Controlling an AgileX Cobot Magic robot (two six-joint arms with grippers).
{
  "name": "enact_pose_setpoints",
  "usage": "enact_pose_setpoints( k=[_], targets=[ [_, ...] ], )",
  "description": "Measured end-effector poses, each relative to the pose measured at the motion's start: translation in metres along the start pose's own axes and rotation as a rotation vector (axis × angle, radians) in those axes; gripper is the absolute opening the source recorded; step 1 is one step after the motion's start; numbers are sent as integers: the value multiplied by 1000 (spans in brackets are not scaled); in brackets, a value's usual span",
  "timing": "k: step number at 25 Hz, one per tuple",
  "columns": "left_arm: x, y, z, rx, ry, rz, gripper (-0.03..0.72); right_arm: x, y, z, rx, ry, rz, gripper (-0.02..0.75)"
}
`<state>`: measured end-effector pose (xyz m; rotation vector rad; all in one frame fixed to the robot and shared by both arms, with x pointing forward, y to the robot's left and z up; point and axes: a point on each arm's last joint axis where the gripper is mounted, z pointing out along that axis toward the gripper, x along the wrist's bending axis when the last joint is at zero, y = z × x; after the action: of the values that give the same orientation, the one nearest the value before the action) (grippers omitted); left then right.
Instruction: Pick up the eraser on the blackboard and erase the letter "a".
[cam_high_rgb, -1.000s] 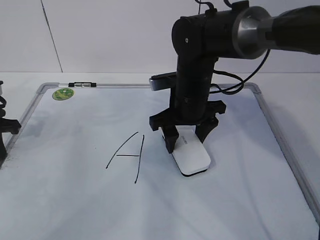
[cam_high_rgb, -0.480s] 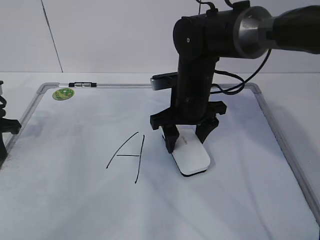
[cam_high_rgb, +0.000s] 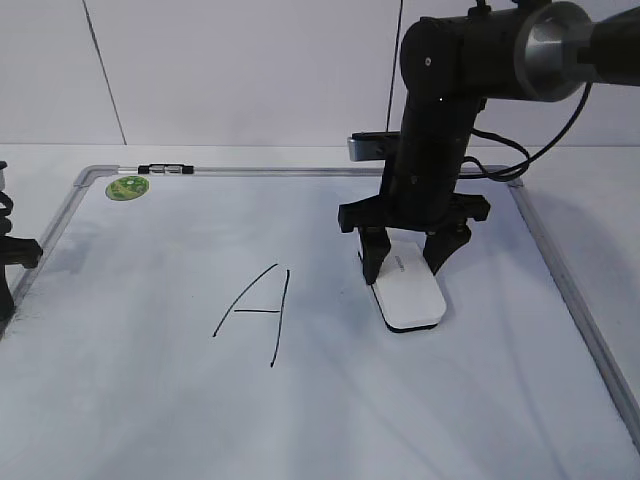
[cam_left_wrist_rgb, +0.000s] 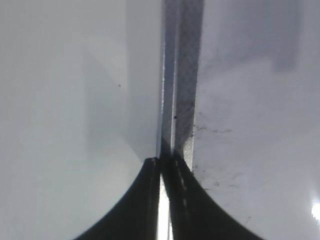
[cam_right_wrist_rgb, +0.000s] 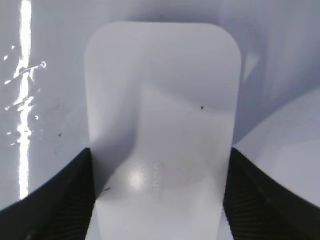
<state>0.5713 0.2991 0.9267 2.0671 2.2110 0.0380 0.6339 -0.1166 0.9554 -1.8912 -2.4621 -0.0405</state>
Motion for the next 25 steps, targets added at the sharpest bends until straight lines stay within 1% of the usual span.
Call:
enact_pose_setpoints(
  k=[5,8,11,17,20,25],
  targets=[
    [0,0,0,0,0,6,14,1,0,0,0,15,5,535],
    [0,0,0,0,0,0,14,9,-1,0,-1,6,-19,535],
    [0,0,0,0,0,0,14,20,-4,0,-5,-20,-60,535],
    [0,0,0,0,0,0,14,52,-11,1,-8,-20,-134,535],
    [0,0,0,0,0,0,14,57,-12,1,-8,-20,-149,535],
    [0,0,0,0,0,0,14,58,-12,1,-7,-18,-150,535]
  ],
)
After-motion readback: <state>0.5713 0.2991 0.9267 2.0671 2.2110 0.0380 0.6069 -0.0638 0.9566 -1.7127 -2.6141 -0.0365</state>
